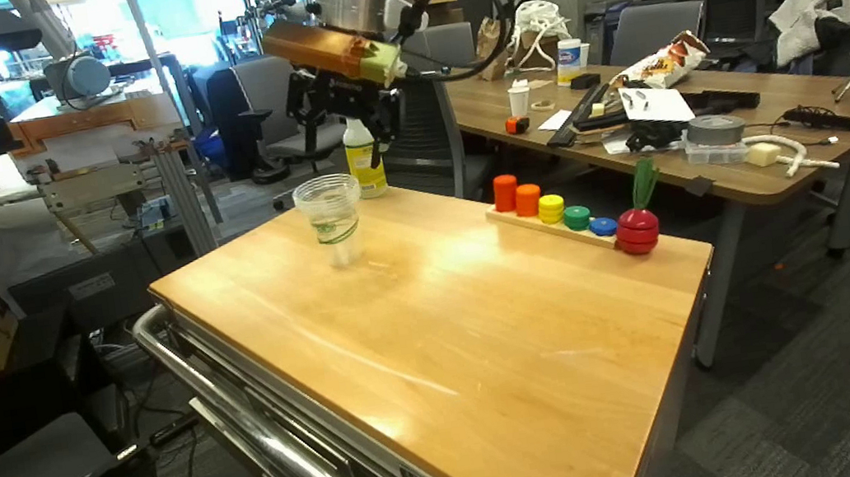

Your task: Stack the cups

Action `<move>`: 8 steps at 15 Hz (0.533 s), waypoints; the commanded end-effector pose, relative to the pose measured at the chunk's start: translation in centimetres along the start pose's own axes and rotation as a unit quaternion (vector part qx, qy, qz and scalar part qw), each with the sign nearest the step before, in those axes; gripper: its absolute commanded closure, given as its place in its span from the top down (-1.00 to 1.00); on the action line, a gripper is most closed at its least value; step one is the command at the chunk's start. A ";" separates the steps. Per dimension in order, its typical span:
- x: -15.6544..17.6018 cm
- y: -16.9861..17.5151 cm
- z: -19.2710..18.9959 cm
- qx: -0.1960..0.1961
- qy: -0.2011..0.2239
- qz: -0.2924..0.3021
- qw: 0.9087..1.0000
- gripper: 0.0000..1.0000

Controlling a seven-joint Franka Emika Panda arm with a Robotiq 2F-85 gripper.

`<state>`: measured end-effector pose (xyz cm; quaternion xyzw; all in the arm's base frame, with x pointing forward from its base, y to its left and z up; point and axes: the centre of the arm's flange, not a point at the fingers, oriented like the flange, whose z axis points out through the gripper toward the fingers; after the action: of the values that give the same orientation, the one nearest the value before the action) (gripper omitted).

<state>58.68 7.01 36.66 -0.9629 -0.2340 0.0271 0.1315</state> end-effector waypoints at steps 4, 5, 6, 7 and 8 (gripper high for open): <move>-0.4 1.8 -14.7 -0.108 0.025 0.071 0.991 1.00; -0.7 2.4 -16.9 -0.116 0.035 0.090 0.989 1.00; -1.5 3.0 -19.0 -0.122 0.039 0.103 0.986 1.00; -1.9 4.1 -20.5 -0.123 0.031 0.122 0.984 1.00; -2.9 5.3 -21.7 -0.125 0.026 0.136 0.982 1.00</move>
<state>59.95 -0.69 52.42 -0.9898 -0.1385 -0.0228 0.0263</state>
